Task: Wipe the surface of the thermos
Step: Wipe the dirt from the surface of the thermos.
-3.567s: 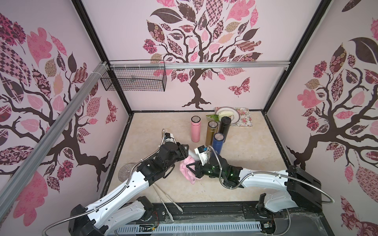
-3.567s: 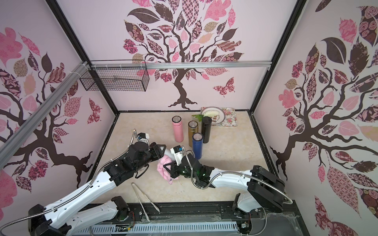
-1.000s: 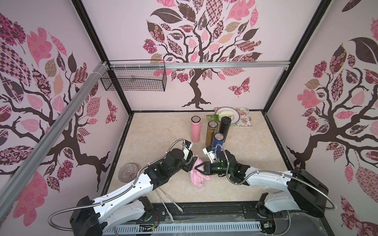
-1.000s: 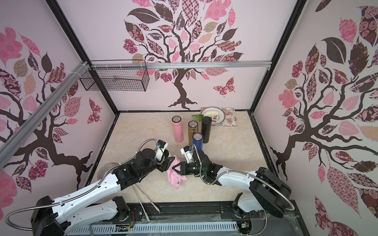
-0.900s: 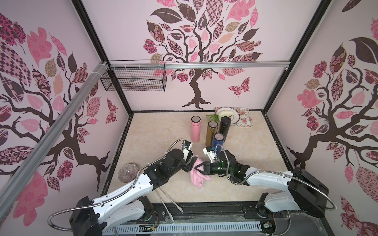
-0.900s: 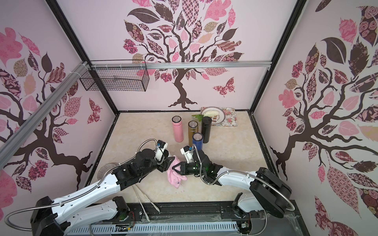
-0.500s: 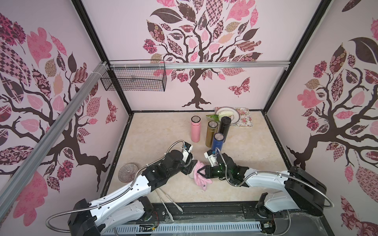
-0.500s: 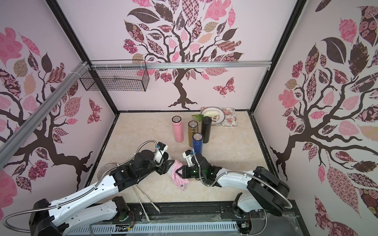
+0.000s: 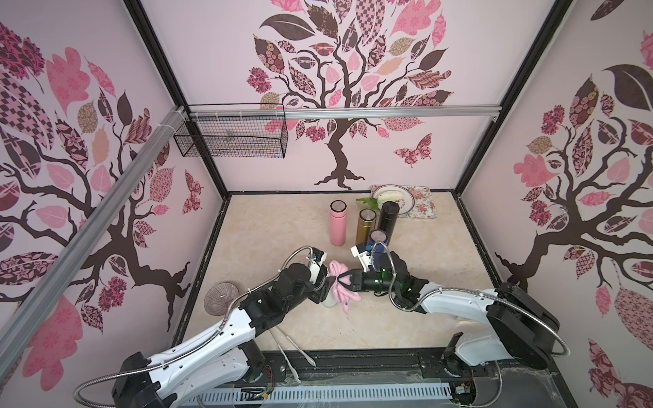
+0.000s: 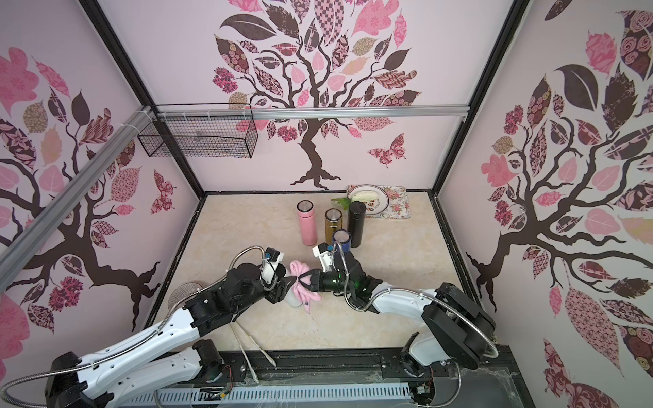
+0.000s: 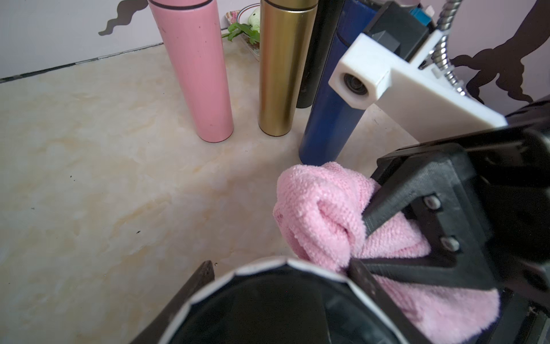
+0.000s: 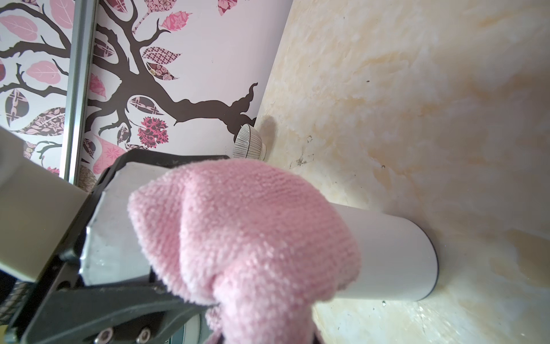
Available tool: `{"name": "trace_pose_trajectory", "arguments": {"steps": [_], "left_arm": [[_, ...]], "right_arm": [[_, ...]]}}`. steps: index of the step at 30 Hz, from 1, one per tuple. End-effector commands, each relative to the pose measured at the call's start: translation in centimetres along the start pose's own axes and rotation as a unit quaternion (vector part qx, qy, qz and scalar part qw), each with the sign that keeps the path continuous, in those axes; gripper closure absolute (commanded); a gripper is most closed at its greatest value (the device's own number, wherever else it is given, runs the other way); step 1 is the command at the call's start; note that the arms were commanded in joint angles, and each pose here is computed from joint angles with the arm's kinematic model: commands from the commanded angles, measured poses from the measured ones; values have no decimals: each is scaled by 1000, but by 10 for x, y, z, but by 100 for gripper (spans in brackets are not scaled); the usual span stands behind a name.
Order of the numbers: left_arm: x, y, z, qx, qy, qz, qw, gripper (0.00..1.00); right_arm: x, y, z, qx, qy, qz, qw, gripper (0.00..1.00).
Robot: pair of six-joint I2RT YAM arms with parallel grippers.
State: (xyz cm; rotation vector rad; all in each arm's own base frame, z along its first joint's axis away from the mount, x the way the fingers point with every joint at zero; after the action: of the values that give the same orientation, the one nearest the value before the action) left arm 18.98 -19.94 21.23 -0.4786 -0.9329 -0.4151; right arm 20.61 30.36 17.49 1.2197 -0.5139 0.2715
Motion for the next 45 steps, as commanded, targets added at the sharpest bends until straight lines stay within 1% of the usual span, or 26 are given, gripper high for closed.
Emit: {"name": "trace_pose_trajectory", "arguments": {"steps": [1, 4, 6, 9, 11, 13, 16, 19, 21, 22, 24, 26, 28, 31, 32, 35, 38, 39, 43, 45], "left_arm": [[12, -30, 4, -98, -35, 15, 994, 100], [13, -29, 3, -92, -35, 13, 995, 100], [14, -29, 3, -90, -40, 15, 995, 100], [16, -28, 1, -82, -41, 16, 996, 100], [18, -25, -1, -66, -45, 26, 996, 100], [23, -22, -2, -51, -50, 41, 997, 100], [32, -16, -7, -11, -50, 77, 996, 100], [37, -8, -14, 48, -28, 116, 992, 100], [38, -6, -17, 69, -14, 139, 988, 100], [40, -6, -18, 76, -9, 150, 986, 100], [43, -6, -18, 87, 1, 172, 981, 100], [46, -5, -16, 101, 5, 198, 975, 100], [49, -1, -11, 127, 11, 222, 967, 100], [50, 0, -7, 138, 18, 249, 958, 100], [49, -1, -8, 137, 20, 255, 957, 100], [48, -2, -12, 141, 29, 270, 952, 100], [46, -2, -18, 144, 31, 280, 949, 100], [46, -3, -19, 143, 31, 282, 948, 100], [45, -7, -27, 133, 39, 294, 945, 100], [44, -8, -29, 130, 36, 300, 944, 100]], "right_arm": [[-12, -14, -6, -6, 2, -16, 1000, 100], [-38, -45, 0, -59, 29, -40, 997, 100], [-52, -61, 8, -88, 27, -54, 994, 100], [-62, -72, 19, -118, 29, -57, 991, 100], [-63, -72, 22, -130, 30, -48, 990, 100], [-59, -65, 23, -132, 29, -33, 990, 100], [-41, -35, 23, -104, 6, 20, 994, 100], [-23, 6, 23, -54, -17, 78, 995, 100], [-17, 26, 21, -29, -22, 108, 993, 100], [-16, 30, 18, -30, -22, 113, 993, 100], [-18, 17, 13, -62, -14, 102, 993, 100], [-27, -11, 11, -129, -4, 75, 989, 100], [-41, -42, 12, -191, 11, 50, 980, 100], [-56, -66, 13, -232, 24, 37, 972, 100], [-58, -67, 12, -233, 25, 41, 971, 100], [-57, -56, 0, -202, 25, 71, 977, 100], [-46, -24, -11, -141, 5, 119, 983, 100], [-44, -16, -12, -131, -2, 128, 983, 100], [-31, 23, -8, -77, -43, 180, 980, 100], [-28, 33, -8, -59, -46, 193, 978, 100]]}}
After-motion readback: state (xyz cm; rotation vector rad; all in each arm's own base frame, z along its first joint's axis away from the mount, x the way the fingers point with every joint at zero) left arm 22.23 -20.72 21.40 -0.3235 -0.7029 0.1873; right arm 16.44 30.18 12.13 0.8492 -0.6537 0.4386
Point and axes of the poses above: each gripper's point midway between its finger pads, its own z axis back along the fingers, its own y axis along the line the jaws close on, x = y × z, the point moved 5 cm from there along z, back along the fingers, and after that the axes turned 7 degrees about z, right-handed, at the moved point
